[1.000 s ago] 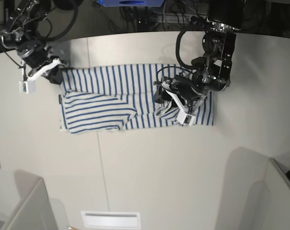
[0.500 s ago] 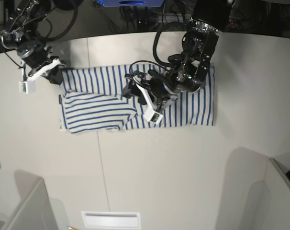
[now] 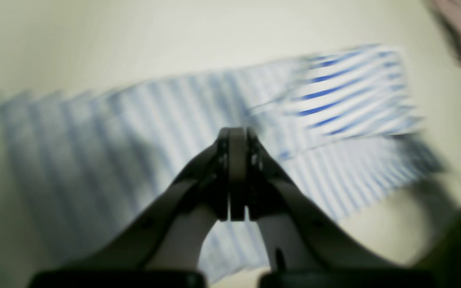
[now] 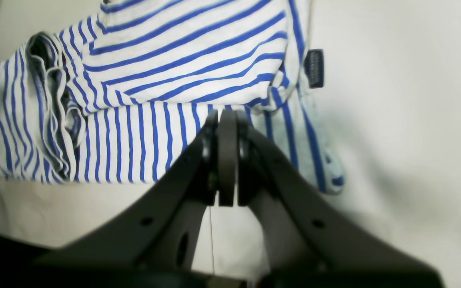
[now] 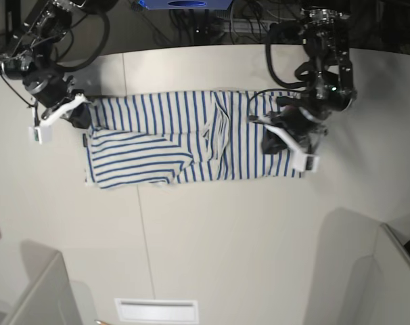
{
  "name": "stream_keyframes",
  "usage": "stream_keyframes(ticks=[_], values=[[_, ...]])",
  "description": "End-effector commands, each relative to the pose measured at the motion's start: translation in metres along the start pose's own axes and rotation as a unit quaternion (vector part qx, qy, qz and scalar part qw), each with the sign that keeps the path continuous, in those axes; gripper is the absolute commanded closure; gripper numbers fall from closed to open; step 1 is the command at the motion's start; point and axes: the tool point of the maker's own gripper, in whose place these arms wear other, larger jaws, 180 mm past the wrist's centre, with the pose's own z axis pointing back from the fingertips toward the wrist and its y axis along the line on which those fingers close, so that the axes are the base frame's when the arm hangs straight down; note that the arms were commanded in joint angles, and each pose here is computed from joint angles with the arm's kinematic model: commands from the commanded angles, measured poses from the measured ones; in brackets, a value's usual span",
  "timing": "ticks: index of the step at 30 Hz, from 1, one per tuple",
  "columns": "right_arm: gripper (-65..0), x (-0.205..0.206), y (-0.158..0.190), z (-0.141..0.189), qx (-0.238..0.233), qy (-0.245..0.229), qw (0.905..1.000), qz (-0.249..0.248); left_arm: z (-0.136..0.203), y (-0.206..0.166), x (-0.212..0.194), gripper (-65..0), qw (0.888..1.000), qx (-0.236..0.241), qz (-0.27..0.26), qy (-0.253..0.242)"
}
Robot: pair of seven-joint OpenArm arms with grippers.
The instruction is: Fold the T-shirt properly
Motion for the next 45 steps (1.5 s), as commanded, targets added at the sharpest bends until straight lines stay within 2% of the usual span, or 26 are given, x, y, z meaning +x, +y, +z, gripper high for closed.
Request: stream_keyframes(ticks=[1, 3, 7, 9, 10, 13, 16, 22, 27, 30, 39, 42, 45], values=[[0.0, 0.017, -0.002, 0.002, 0.003, -0.013, 0.9998, 0.013, 0.008, 0.008, 0.011, 0.0, 1.000, 0.005, 0.005, -0.024], [-2.4, 0.017, -0.008, -0.006, 0.010, 0.017, 0.9998, 0.008, 0.026, 0.049, -0.003, 0.0, 0.998, 0.058, 0.022, -0.015], [-32.6, 0.029, -0.014, -0.023, 0.041, 0.036, 0.9984, -0.015, 0.066, 0.115, -0.015, 0.0, 0.989, 0.141, 0.022, -0.025], [-42.9, 0.038, -0.013, -0.027, 0.071, 0.037, 0.9964, -0.028, 0.086, 0.131, -0.018, 0.0, 0.987, 0.157, 0.002, -0.039], [-45.3, 0.043, -0.012, -0.028, 0.091, 0.035, 0.9946, -0.037, 0.095, 0.138, -0.019, 0.0, 0.985, 0.164, -0.006, -0.045], [-43.8, 0.059, -0.016, -0.029, 0.135, 0.017, 0.9880, -0.073, 0.114, 0.152, -0.023, 0.0, 0.982, 0.180, -0.018, -0.048], [-42.6, 0.069, -0.034, -0.032, 0.132, 0.012, 0.9868, -0.093, 0.127, 0.162, -0.026, 0.0, 0.980, 0.193, -0.027, -0.045], [-43.2, 0.057, -0.071, -0.045, 0.119, 0.053, 0.9797, -0.152, 0.134, 0.169, -0.024, 0.0, 0.977, 0.205, -0.024, -0.049], [-43.2, 0.048, -0.075, -0.061, 0.083, 0.094, 0.9868, -0.102, 0.134, 0.168, -0.024, 0.0, 0.977, 0.204, -0.024, -0.049], [-43.4, 0.044, -0.069, -0.069, 0.082, 0.107, 0.9875, -0.082, 0.135, 0.169, -0.024, 0.0, 0.977, 0.206, -0.024, -0.050], [-43.4, 0.015, -0.071, -0.077, 0.086, 0.143, 0.9793, -0.115, 0.135, 0.170, -0.024, 0.0, 0.977, 0.206, -0.023, -0.049], [-43.4, -0.002, -0.054, -0.080, 0.106, 0.177, 0.9716, -0.116, 0.134, 0.169, -0.024, 0.0, 0.977, 0.205, -0.023, -0.049], [-43.1, -0.008, -0.038, -0.082, 0.120, 0.182, 0.9701, -0.106, 0.132, 0.172, -0.026, 0.0, 0.977, 0.205, -0.019, -0.047]])
